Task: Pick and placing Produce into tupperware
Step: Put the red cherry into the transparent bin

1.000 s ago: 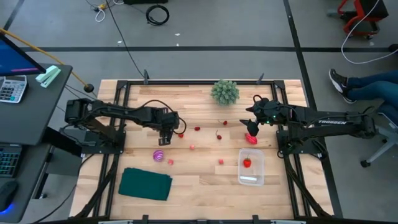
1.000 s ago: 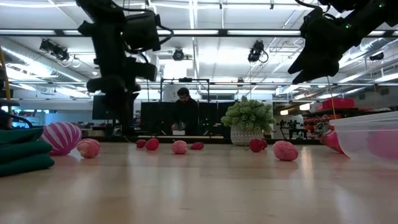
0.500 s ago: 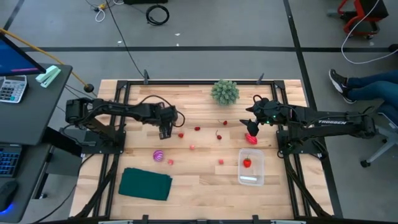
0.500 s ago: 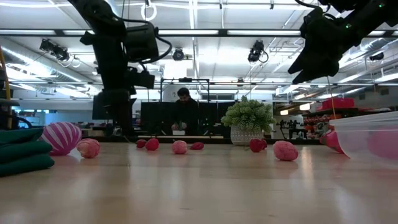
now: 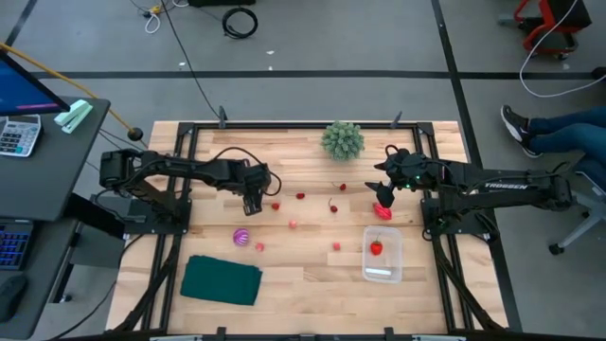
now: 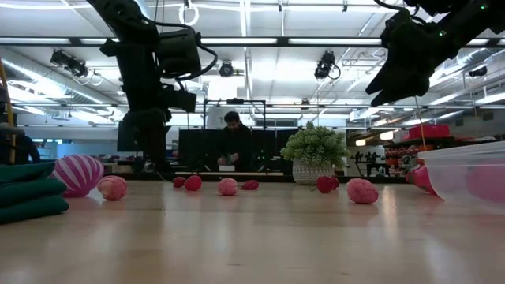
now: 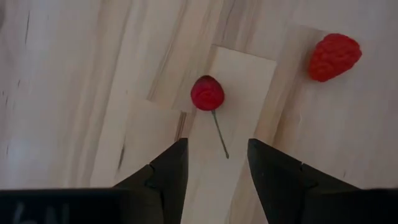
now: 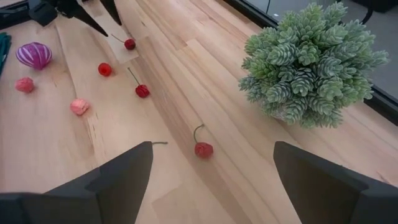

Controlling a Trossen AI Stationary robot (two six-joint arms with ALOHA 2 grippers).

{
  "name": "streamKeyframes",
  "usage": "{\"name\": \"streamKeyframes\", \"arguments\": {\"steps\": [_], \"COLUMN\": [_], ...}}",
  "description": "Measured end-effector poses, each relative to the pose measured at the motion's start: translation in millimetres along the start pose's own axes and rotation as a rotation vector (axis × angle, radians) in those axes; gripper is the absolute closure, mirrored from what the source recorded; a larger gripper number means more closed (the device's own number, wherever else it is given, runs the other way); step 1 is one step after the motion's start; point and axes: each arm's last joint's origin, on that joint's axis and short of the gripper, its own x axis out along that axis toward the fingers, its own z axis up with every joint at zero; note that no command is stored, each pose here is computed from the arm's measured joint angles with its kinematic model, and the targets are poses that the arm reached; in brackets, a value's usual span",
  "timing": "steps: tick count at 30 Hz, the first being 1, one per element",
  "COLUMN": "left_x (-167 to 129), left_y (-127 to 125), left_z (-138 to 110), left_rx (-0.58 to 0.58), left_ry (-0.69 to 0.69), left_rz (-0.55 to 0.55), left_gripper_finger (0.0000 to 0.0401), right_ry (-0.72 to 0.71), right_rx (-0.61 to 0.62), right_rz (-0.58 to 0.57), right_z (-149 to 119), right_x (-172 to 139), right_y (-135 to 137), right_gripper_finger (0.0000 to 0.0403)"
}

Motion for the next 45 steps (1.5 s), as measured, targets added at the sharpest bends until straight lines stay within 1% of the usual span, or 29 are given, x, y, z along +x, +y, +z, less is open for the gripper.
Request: {"name": "streamKeyframes", "arguments": {"steps": [3, 7, 10, 13, 15, 18, 31, 34, 36, 42, 43, 45], "left_x": [1.7, 5.1, 9.6, 15.8, 17.8, 18.0, 18.0, 18.0, 18.0, 17.9, 17.9, 17.9], "left_y": [0.7, 1.3, 0.3, -0.8, -0.8, 0.5, 0.5, 0.4, 0.5, 0.5, 0.5, 0.5], "left_z": [-0.2, -0.2, -1.2, -9.8, -11.1, -11.9, -8.7, -8.7, -8.7, -8.7, -8.7, -8.0], "left_rx": [-0.004, -0.041, -0.041, -0.035, -0.038, -0.039, -0.035, -0.035, -0.035, -0.030, -0.030, -0.032], "left_ry": [0.007, 0.017, 0.018, 0.040, 0.029, 0.028, -0.005, -0.005, -0.004, -0.005, -0.005, -0.012], "left_rz": [0.006, 0.016, 0.015, 0.016, 0.019, 0.052, 0.053, 0.053, 0.053, 0.053, 0.053, 0.056], "left_gripper_finger": [0.0229, 0.0228, 0.0229, 0.0231, 0.0234, 0.0239, 0.0260, 0.0276, 0.0296, 0.0383, 0.0391, 0.0392], "right_ry": [0.000, 0.000, 0.000, 0.000, 0.002, 0.001, -0.001, -0.002, -0.002, -0.002, -0.002, -0.002], "right_rx": [0.000, -0.001, -0.001, -0.001, -0.002, -0.001, -0.001, -0.001, -0.001, -0.001, -0.001, -0.001], "right_rz": [0.000, 0.000, 0.000, 0.000, 0.000, -0.001, -0.006, -0.007, -0.008, -0.008, -0.008, -0.008], "right_z": [0.0, 0.0, 0.0, 0.0, -0.1, -0.1, 0.0, 0.0, 0.0, 0.0, 0.0, 0.0], "right_x": [0.0, 0.0, 0.0, 0.0, 0.1, 0.1, 0.1, 0.1, 0.1, 0.1, 0.1, 0.1], "right_y": [0.0, 0.0, 0.0, 0.0, 0.0, 0.0, -0.2, -0.2, -0.2, -0.2, -0.2, -0.2], "right_gripper_finger": [0.0059, 0.0059, 0.0059, 0.0059, 0.0059, 0.0059, 0.0059, 0.0059, 0.0059, 0.0059, 0.0059, 0.0059]}}
